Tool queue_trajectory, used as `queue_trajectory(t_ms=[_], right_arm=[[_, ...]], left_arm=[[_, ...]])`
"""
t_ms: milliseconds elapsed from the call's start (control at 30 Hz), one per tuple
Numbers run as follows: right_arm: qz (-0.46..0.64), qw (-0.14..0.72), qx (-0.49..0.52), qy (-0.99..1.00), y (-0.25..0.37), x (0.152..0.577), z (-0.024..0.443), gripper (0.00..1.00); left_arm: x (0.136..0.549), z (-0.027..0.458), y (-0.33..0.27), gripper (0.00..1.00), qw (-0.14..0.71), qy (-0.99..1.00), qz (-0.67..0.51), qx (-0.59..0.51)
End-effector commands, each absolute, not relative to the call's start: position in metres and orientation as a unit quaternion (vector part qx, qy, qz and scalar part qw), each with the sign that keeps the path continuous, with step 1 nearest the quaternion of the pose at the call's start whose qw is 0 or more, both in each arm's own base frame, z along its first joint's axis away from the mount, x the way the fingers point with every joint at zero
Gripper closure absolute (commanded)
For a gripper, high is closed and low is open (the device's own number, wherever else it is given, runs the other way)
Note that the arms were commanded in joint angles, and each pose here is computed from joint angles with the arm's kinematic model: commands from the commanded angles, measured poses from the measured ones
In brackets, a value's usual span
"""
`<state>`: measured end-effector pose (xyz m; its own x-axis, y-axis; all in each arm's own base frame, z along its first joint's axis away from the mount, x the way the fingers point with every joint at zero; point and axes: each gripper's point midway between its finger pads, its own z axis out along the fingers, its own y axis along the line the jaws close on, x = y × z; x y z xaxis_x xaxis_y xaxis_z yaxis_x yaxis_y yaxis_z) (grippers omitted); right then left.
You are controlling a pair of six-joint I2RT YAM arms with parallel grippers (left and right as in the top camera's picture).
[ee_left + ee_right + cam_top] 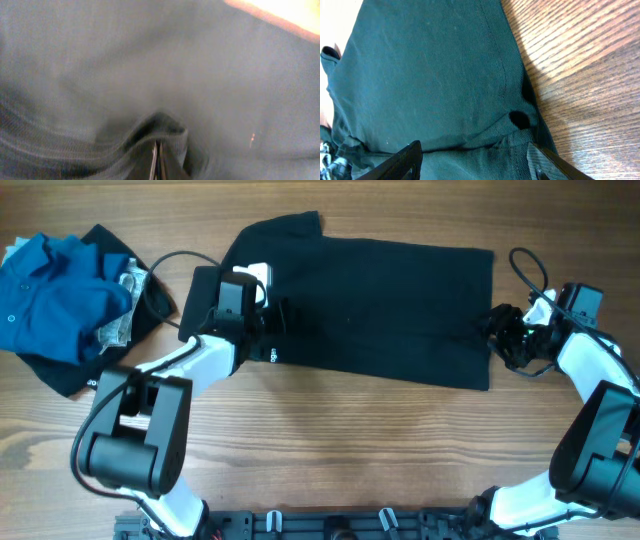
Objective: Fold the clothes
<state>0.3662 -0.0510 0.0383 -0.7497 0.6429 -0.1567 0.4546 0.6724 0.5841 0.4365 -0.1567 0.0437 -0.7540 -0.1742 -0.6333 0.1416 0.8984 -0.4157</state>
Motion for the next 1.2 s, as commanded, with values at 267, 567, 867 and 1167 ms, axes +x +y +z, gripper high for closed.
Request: queue_trajectory(t_ms=[267,567,867,1167], right_arm=[[0.275,0.187,0.305,0.893,-0.049,0.37,0.052,0.33],[0.271,0.187,0.306,0.893,-0.05,0.37,0.051,0.32],[0.272,0.187,0.307,0.893,-0.05,0.37,0.051,0.31],[0.271,0.182,0.308,0.894,-0.05,0.368,0.05,0.32]], left_arm=[[0.418,0.08,-0.158,0.96,0.271,0.94,-0.205,0.03],[0.399,0.026,-0.117,0.96,0.198,0.974,-0.106,-0.006],[0.461,0.023,-0.148,0.96,0.307,0.935,-0.179,0.009],[0.469,0.035,-0.163,0.95,0.329,0.922,-0.206,0.003]])
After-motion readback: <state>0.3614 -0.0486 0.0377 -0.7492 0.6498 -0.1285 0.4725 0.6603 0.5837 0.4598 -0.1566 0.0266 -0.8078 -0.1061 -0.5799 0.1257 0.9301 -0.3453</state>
